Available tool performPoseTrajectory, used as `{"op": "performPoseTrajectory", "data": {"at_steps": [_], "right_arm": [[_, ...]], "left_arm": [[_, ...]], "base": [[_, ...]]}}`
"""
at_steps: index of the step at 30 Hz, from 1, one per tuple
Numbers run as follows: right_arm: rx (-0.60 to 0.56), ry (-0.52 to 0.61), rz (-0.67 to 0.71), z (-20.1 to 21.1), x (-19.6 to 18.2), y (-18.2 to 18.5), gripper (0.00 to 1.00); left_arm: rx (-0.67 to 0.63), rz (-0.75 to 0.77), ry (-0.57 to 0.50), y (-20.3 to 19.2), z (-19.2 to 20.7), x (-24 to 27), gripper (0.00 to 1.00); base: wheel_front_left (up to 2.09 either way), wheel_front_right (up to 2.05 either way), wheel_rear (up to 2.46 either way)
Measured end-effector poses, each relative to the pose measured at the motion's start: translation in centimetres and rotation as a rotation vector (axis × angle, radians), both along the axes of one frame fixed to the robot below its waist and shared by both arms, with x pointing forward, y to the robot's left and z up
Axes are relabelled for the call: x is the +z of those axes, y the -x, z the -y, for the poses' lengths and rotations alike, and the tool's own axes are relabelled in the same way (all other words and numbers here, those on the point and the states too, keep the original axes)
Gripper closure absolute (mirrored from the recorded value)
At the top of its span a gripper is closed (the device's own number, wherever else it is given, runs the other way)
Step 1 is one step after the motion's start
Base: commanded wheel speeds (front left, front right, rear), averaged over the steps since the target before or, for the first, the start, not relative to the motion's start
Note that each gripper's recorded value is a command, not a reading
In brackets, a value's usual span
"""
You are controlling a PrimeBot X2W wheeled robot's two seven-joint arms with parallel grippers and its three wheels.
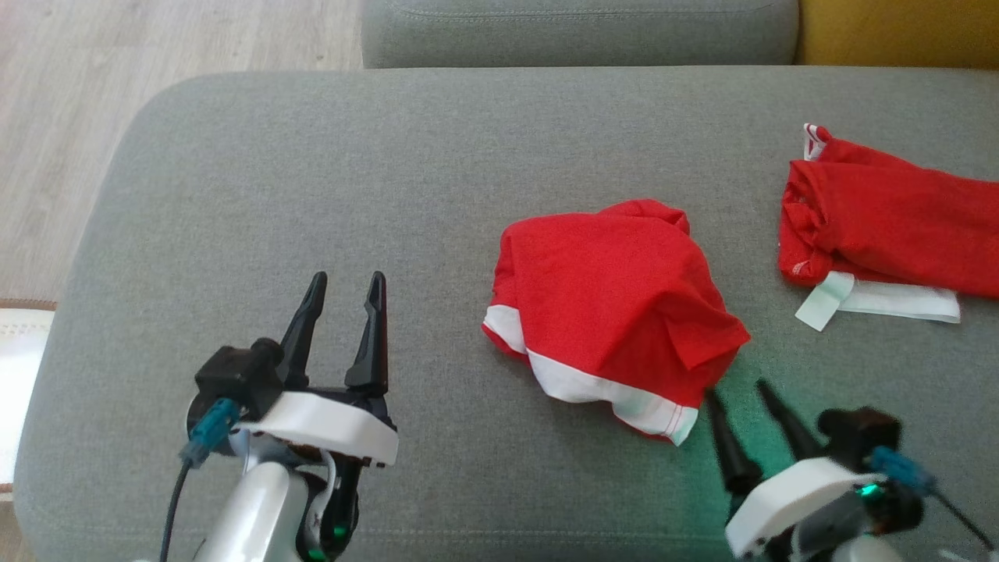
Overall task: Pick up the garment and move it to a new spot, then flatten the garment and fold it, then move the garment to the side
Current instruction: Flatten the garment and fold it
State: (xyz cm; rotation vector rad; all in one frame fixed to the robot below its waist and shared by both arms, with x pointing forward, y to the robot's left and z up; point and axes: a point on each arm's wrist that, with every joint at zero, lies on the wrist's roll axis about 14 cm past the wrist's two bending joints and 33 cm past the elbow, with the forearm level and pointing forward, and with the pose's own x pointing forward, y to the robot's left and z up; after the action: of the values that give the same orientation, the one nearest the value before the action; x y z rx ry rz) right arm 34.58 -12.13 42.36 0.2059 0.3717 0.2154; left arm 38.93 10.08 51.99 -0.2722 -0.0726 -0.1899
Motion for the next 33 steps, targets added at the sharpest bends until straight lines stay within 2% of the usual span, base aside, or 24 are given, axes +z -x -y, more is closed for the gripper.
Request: {"op": "performPoseTrajectory", "data": {"at_steps": [3, 11, 27, 28, 29, 30, 33], "right_arm": [[0.036, -0.011, -0.085, -1.1, -1.5, 1.1, 0.00], [0.071, -0.083, -0.203, -2.7, -3.3, 2.3, 0.00], [0.110, -0.115, -0.279, -4.3, -5.1, 2.4, 0.00], [0.110, -0.117, -0.271, -4.3, -5.0, 2.2, 0.45], [0.109, -0.119, -0.260, -4.3, -4.8, 2.0, 0.81], [0.108, -0.121, -0.248, -4.3, -4.5, 1.7, 1.00], [0.099, -0.122, -0.220, -4.2, -4.1, 1.3, 1.00]], "left_arm": [[-0.002, -0.006, -0.003, -0.1, 0.1, -0.3, 0.00], [-0.019, -0.024, -0.002, 0.0, 0.5, -1.0, 0.00], [0.014, -0.071, -0.020, -0.2, -1.0, -2.8, 0.00], [0.015, -0.073, -0.020, -0.2, -1.0, -2.9, 0.00], [0.015, -0.075, -0.020, -0.2, -1.0, -2.9, 0.00], [0.015, -0.076, -0.020, -0.2, -1.0, -3.0, 0.00], [0.011, -0.080, -0.021, -0.2, -0.9, -3.1, 0.00]], "base": [[0.00, 0.00, 0.00], [0.00, 0.00, 0.00], [0.00, 0.00, 0.00], [0.00, 0.00, 0.00], [0.00, 0.00, 0.00], [0.00, 0.00, 0.00], [0.00, 0.00, 0.00]]}}
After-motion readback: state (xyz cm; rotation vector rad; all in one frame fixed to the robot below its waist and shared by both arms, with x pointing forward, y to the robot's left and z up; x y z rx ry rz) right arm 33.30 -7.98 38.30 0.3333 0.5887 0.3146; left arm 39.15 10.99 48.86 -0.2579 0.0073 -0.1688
